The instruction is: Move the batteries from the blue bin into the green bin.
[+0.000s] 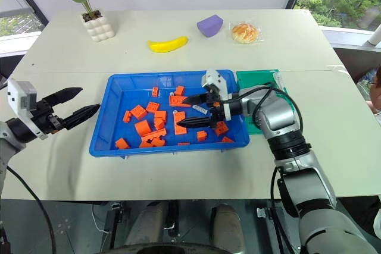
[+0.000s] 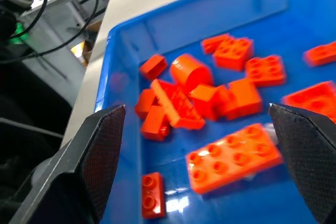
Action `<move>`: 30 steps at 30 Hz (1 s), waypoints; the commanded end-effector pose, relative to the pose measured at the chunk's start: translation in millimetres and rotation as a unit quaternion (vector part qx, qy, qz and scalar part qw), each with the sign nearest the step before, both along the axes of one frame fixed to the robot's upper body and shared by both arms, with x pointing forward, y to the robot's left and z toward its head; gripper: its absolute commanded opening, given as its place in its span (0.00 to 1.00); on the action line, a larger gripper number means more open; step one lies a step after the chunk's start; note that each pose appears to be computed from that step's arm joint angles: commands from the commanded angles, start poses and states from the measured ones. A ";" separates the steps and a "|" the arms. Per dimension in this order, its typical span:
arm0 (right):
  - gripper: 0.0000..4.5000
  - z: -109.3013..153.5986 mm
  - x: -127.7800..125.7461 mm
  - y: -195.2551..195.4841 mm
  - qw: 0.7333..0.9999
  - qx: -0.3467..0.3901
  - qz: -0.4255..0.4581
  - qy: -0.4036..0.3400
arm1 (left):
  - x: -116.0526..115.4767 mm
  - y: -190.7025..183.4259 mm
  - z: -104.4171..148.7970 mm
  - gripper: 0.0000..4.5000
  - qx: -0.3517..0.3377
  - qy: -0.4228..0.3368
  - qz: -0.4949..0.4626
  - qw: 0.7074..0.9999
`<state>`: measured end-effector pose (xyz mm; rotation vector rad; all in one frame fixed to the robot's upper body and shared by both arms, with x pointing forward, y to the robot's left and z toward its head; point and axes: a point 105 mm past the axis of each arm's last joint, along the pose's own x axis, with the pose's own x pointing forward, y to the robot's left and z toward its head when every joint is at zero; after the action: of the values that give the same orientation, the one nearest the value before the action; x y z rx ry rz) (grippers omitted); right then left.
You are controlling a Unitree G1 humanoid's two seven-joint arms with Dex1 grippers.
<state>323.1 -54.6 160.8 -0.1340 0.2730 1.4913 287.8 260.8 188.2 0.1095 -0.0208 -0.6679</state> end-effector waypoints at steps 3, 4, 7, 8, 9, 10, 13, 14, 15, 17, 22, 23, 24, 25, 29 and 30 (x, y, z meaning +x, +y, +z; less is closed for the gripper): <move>0.99 -5.1 -0.7 18.3 0.999 -0.008 0.020 -0.024 | -0.6 -2.8 10.1 1.00 0.007 -0.030 0.001 1.000; 0.99 -6.6 1.3 19.6 1.000 -0.009 0.017 -0.025 | -0.8 -2.5 10.0 1.00 0.006 -0.031 0.002 1.000; 0.99 -11.0 9.7 21.4 0.999 -0.019 0.006 -0.038 | -1.4 -1.5 9.2 1.00 0.006 -0.033 0.006 0.999; 0.99 -10.9 12.5 21.7 0.999 -0.019 0.002 -0.043 | -1.8 -1.1 8.9 1.00 0.005 -0.033 0.007 0.999; 0.99 -9.7 15.2 22.0 0.999 -0.017 -0.001 -0.047 | -2.2 -0.9 8.7 1.00 0.005 -0.033 0.008 0.999; 0.99 -6.5 18.9 22.1 0.998 -0.013 -0.008 -0.053 | -2.8 -0.6 8.5 1.00 0.005 -0.033 0.009 0.999; 0.99 0.9 26.0 20.1 0.998 -0.009 -0.016 -0.061 | -4.6 0.4 7.3 1.00 0.004 -0.033 0.012 0.999; 0.99 0.3 26.2 19.0 0.998 -0.013 -0.014 -0.062 | -4.9 0.6 6.9 1.00 0.004 -0.032 0.013 0.999; 0.99 -1.8 25.9 17.8 0.998 -0.017 -0.012 -0.061 | -5.1 0.7 6.5 1.00 0.004 -0.032 0.014 0.999; 0.99 -7.8 25.7 15.4 0.998 -0.028 -0.010 -0.060 | -5.0 0.8 6.1 1.00 0.003 -0.033 0.015 0.999; 0.99 -15.8 25.0 13.7 0.998 -0.038 -0.007 -0.052 | -4.3 -0.2 6.0 1.00 0.003 -0.034 0.015 0.999; 0.99 -17.7 24.9 12.9 0.998 -0.041 -0.007 -0.050 | -4.1 -0.2 6.3 1.00 0.003 -0.035 0.015 0.999; 0.99 -19.9 25.1 11.7 0.998 -0.045 -0.007 -0.050 | -4.0 -0.2 6.6 1.00 0.003 -0.036 0.015 0.999; 0.99 -23.3 25.8 9.8 0.997 -0.051 -0.010 -0.049 | -4.0 -0.2 6.8 1.00 0.004 -0.036 0.015 0.999; 0.99 -31.4 28.3 2.8 0.996 -0.071 -0.020 -0.045 | -3.9 0.5 7.2 1.00 0.005 -0.037 0.017 0.999; 0.99 -29.2 27.5 2.2 0.997 -0.067 -0.021 -0.042 | -4.2 0.7 7.3 1.00 0.006 -0.038 0.017 0.999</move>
<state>351.0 -47.8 127.4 -0.2940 0.3165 1.4272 286.6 262.1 182.1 0.0978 -0.0402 -0.6295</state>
